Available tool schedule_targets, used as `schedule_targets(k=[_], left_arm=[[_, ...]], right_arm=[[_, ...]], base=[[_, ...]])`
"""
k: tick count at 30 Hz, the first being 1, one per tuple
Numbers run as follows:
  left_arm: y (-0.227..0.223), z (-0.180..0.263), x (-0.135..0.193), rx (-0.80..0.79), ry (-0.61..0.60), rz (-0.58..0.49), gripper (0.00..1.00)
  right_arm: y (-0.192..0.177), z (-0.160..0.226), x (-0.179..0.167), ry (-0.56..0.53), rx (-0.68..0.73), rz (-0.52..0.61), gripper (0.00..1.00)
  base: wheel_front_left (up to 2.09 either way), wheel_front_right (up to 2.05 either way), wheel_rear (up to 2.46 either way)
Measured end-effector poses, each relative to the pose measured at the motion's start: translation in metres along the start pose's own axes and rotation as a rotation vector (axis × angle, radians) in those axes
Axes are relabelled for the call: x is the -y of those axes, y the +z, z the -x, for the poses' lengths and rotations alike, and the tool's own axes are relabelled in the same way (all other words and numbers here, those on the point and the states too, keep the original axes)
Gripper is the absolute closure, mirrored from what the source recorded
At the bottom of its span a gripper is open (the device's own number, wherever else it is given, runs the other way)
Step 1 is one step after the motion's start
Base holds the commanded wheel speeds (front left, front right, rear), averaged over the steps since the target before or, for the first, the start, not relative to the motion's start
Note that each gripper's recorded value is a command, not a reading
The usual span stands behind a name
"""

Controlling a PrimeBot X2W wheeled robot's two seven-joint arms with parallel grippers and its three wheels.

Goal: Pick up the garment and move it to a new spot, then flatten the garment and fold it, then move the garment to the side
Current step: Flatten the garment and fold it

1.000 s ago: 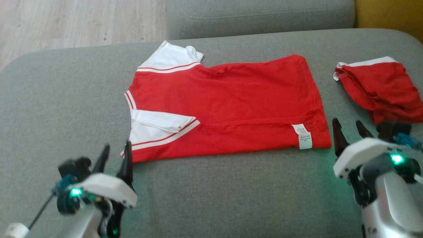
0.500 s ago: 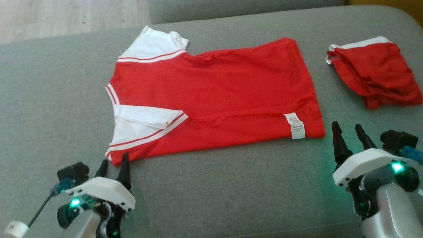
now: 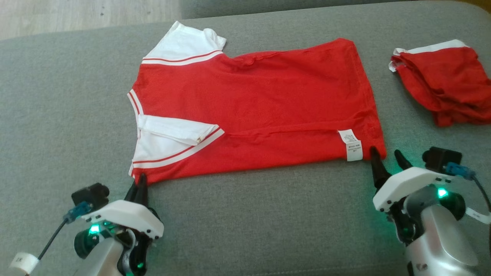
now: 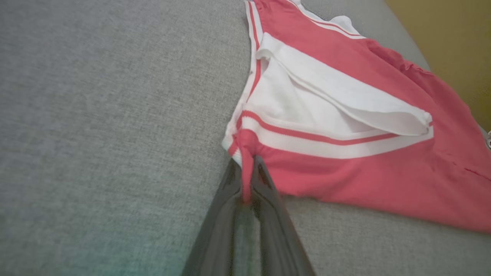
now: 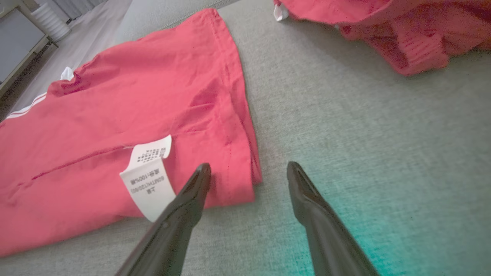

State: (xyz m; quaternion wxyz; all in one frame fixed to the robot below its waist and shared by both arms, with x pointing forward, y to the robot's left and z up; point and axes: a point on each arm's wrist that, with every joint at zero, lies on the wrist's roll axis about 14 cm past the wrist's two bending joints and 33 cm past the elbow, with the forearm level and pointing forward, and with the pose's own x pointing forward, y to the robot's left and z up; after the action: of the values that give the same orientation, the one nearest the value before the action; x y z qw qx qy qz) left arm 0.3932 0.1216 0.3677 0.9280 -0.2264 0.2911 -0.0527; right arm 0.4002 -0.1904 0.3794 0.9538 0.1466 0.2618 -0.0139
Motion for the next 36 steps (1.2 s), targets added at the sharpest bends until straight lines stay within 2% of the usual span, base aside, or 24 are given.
schedule_targets(k=[3, 5, 6, 10, 14, 20, 23, 26, 30, 36], left_arm=[[0.0, 0.001, 0.0, 0.009, 0.001, 0.005, 1.0], [0.0, 0.002, 0.001, 0.012, -0.007, 0.007, 1.0], [0.001, 0.003, 0.002, 0.021, -0.009, 0.008, 1.0], [0.008, 0.007, 0.008, 0.054, -0.03, 0.006, 1.0], [0.023, 0.012, 0.019, 0.109, -0.06, -0.007, 1.0], [0.064, 0.03, 0.044, 0.237, -0.145, -0.048, 1.0], [0.082, 0.043, 0.055, 0.286, -0.177, -0.065, 1.0], [0.081, 0.057, 0.057, 0.279, -0.188, -0.081, 1.0], [0.041, 0.072, 0.048, 0.166, -0.174, -0.086, 1.0], [-0.008, 0.087, 0.027, 0.052, -0.098, -0.038, 1.0]], right_arm=[[-0.01, -0.005, -0.003, 0.004, -0.042, 0.006, 0.0], [-0.014, -0.007, -0.006, 0.01, -0.062, 0.01, 0.37], [-0.013, -0.007, -0.007, 0.012, -0.058, 0.012, 0.58], [-0.008, -0.008, -0.013, 0.027, -0.043, -0.001, 1.0], [-0.001, -0.005, -0.015, 0.034, -0.023, -0.035, 1.0], [0.044, 0.0, -0.021, 0.05, 0.087, -0.069, 1.0], [0.055, 0.006, -0.022, 0.058, 0.098, -0.092, 1.0], [0.061, 0.013, -0.022, 0.065, 0.098, -0.086, 1.0], [0.029, 0.027, -0.013, 0.052, 0.015, -0.08, 1.0], [-0.023, 0.054, 0.009, 0.005, -0.078, -0.118, 1.0]], base=[[0.0, 0.0, 0.0], [0.0, 0.0, 0.0], [0.0, 0.0, 0.0], [0.0, 0.0, 0.0], [0.0, 0.0, 0.0], [0.0, 0.0, 0.0], [0.0, 0.0, 0.0], [0.0, 0.0, 0.0], [0.0, 0.0, 0.0], [0.0, 0.0, 0.0]])
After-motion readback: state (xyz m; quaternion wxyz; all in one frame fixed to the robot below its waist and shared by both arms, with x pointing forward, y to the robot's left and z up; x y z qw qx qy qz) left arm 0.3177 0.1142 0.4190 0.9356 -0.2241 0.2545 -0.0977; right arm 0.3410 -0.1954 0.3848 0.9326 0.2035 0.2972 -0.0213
